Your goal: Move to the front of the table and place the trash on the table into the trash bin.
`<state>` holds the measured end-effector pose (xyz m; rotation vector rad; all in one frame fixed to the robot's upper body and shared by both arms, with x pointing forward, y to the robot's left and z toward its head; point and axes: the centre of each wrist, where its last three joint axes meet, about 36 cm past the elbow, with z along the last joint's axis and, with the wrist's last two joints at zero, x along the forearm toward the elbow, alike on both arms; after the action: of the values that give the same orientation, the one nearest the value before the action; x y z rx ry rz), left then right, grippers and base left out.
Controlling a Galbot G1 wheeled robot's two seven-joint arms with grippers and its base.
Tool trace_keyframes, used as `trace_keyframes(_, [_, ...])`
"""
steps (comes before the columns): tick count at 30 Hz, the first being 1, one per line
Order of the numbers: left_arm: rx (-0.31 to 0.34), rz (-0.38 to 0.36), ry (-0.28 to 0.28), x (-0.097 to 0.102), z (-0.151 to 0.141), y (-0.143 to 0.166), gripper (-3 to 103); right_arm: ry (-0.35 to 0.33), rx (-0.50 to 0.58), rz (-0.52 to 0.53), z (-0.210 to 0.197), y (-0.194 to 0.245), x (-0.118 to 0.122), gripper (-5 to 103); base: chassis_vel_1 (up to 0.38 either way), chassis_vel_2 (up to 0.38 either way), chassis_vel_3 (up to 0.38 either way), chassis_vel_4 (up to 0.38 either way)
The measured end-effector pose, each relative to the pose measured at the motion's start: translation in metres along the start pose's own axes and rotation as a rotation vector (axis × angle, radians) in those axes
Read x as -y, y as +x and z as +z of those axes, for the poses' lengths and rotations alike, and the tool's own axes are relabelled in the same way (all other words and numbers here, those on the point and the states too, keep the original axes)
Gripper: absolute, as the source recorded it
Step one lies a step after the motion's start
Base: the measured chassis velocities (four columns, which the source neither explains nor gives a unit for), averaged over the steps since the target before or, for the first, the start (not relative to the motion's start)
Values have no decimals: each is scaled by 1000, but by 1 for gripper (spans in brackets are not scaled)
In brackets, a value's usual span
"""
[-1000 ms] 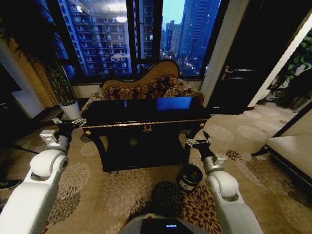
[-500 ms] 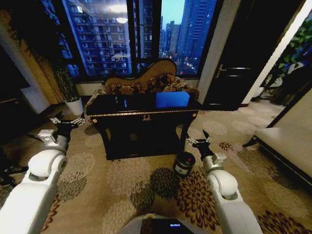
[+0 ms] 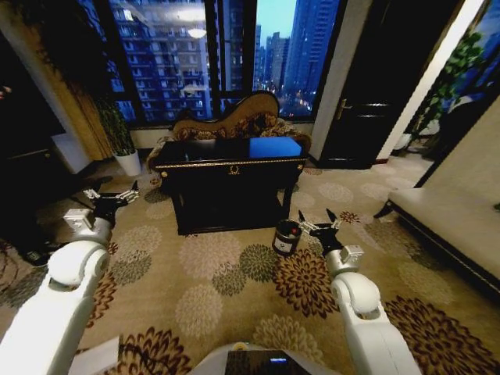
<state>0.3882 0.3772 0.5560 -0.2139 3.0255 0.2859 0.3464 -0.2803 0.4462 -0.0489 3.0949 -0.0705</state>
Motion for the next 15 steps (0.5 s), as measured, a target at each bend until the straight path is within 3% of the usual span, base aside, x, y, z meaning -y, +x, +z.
trace_keyframes(9, [4,-12,5,-2,-1,4,100,-6,-3,-1,2,-1,-1,100,-5,-1,-8,-1])
trace_keyframes(15, [9,-22,47,2,4,12,100,-15,-12,1,4,1,0,100,-37,18,22,-17])
